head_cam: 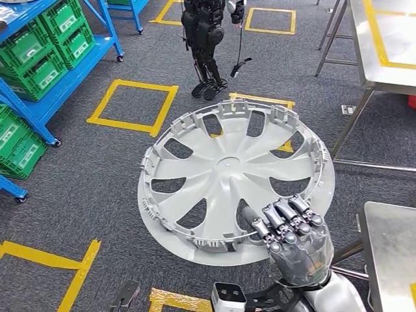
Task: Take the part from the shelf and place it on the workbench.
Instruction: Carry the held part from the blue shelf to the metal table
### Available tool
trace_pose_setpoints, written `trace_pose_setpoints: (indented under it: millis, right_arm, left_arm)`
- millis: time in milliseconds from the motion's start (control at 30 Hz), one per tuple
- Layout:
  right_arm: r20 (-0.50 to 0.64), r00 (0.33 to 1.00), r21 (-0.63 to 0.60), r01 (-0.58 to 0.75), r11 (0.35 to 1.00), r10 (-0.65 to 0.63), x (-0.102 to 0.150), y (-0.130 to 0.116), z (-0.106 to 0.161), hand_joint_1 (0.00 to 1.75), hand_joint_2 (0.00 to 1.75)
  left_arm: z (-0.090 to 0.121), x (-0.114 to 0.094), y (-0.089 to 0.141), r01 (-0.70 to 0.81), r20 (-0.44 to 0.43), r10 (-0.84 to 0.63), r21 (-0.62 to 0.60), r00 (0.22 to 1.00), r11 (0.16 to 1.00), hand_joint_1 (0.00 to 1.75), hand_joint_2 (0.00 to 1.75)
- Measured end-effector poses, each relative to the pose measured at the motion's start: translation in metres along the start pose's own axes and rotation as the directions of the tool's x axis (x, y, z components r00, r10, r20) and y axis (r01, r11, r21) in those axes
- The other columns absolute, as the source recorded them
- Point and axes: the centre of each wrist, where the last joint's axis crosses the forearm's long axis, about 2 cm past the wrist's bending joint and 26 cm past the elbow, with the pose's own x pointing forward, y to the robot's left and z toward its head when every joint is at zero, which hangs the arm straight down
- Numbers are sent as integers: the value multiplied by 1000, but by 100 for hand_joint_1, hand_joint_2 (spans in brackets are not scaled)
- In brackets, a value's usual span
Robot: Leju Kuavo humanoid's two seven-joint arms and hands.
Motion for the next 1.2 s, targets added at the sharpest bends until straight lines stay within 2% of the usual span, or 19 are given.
trace_pose_setpoints:
  millis: [600,1200]
  right_arm:
    - [7,1000,7,-12,1000,12,-3,0,2,175,175]
    - [-7,1000,11,-19,1000,19,-4,-2,4,175,175]
  left_arm:
    - [1,5,-3,-7,72,8,-4,997,1000,0,175]
    - [2,10,-6,2,91,-1,-12,996,1000,0,175]
